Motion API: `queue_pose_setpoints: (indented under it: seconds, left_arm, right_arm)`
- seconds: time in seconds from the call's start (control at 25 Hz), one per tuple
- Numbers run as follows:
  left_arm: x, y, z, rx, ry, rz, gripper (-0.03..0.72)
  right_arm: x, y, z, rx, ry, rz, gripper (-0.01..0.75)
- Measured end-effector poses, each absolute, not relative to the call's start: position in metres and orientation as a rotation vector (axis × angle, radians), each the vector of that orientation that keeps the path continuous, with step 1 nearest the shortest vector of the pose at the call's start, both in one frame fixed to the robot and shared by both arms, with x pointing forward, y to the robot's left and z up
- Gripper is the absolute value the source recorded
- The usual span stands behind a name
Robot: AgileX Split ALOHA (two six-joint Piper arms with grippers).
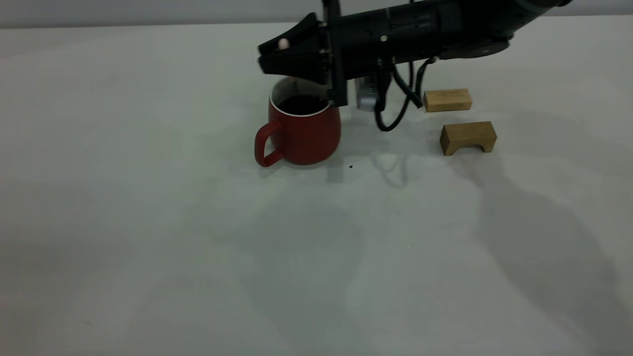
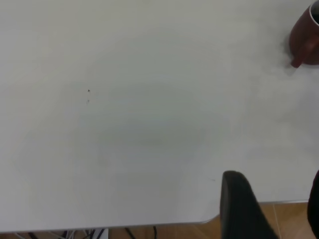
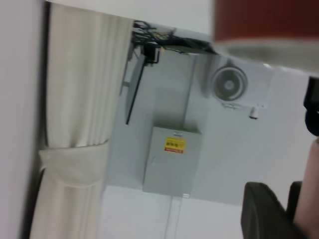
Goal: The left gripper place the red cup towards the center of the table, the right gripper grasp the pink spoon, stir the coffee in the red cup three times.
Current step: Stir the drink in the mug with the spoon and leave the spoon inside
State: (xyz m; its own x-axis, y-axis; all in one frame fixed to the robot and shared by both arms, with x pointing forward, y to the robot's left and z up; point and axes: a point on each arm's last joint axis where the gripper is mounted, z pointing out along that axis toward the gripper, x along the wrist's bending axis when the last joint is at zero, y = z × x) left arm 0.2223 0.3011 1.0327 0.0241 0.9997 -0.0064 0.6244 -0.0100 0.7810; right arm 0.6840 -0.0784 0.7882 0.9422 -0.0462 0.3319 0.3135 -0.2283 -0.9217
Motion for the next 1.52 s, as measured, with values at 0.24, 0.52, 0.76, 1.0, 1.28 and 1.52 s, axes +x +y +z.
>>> queue_pose_setpoints:
  seconds: [0.24, 0.52, 0.76, 1.0, 1.28, 1.52]
  left_arm:
    - [0.222, 0.301, 1.033, 1.699, 1.664, 0.793, 0.407]
    - [0.222, 0.301, 1.033, 1.7, 1.664, 0.793, 0.407]
    - [0.222, 0.301, 1.033, 1.7, 1.664, 0.793, 0.407]
    - [0.222, 0.301, 1.033, 1.7, 1.664, 0.793, 0.407]
    - [0.222, 0.301, 1.033, 1.7, 1.665, 0.794, 0.407]
    - [0.222, 0.301, 1.033, 1.7, 1.665, 0.793, 0.407]
  right_arm:
    - [0.668, -0.102, 0.787, -1.815, -0.114, -0.295, 0.117]
    - [0.662, -0.075, 0.791, -1.798, -0.187, -0.278, 0.117]
    - [0.683, -0.066, 0.798, -1.755, -0.248, -0.353, 0.117]
    - [0.677, -0.098, 0.791, -1.843, -0.124, -0.339, 0.117]
    - [0.658, -0.086, 0.796, -1.858, -0.107, -0.267, 0.117]
    - [0.659, -0.066, 0.791, -1.833, 0.005, -0.135, 0.117]
